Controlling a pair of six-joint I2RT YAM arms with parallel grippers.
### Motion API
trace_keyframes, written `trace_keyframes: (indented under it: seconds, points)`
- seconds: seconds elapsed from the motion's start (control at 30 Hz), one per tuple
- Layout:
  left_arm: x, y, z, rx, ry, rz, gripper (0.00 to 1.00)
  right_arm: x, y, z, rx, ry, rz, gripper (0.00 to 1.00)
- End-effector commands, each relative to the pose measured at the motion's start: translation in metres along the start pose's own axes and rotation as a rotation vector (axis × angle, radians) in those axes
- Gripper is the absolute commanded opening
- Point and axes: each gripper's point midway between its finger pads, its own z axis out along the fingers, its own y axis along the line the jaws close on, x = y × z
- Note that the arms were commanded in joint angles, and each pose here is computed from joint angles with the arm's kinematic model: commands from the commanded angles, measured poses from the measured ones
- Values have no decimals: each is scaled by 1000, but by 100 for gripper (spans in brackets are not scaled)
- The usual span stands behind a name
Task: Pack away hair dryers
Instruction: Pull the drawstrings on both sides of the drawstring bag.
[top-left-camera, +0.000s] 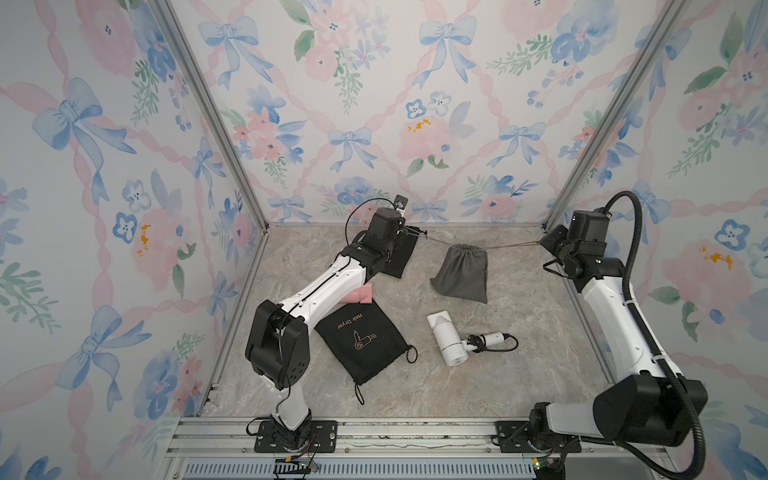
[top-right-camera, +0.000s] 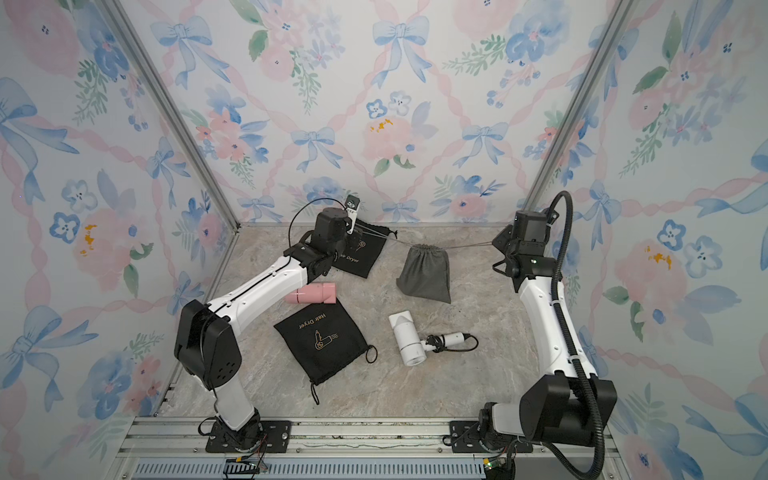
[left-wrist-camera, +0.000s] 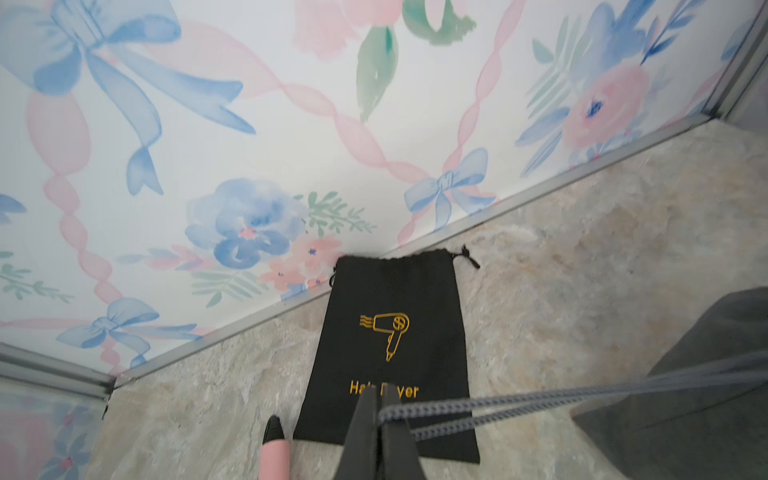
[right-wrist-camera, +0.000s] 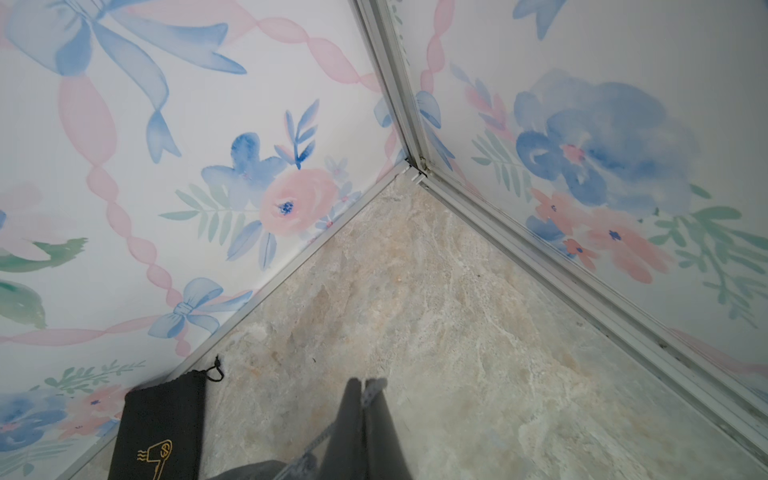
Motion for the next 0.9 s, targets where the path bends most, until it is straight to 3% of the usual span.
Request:
trace_keyframes:
  seconds: [0.0, 0.53, 0.87]
  points:
    - [-19, 10, 10, -32, -27, -37, 0, -35, -7, 11, 43, -82, 11, 0]
    - [-73, -21, 61, 61, -138, -63, 0, -81, 59, 90, -158, -131, 50, 0]
    - [-89, -29, 72, 89, -184, -84, 0, -112, 82, 96, -210, -187, 36, 0]
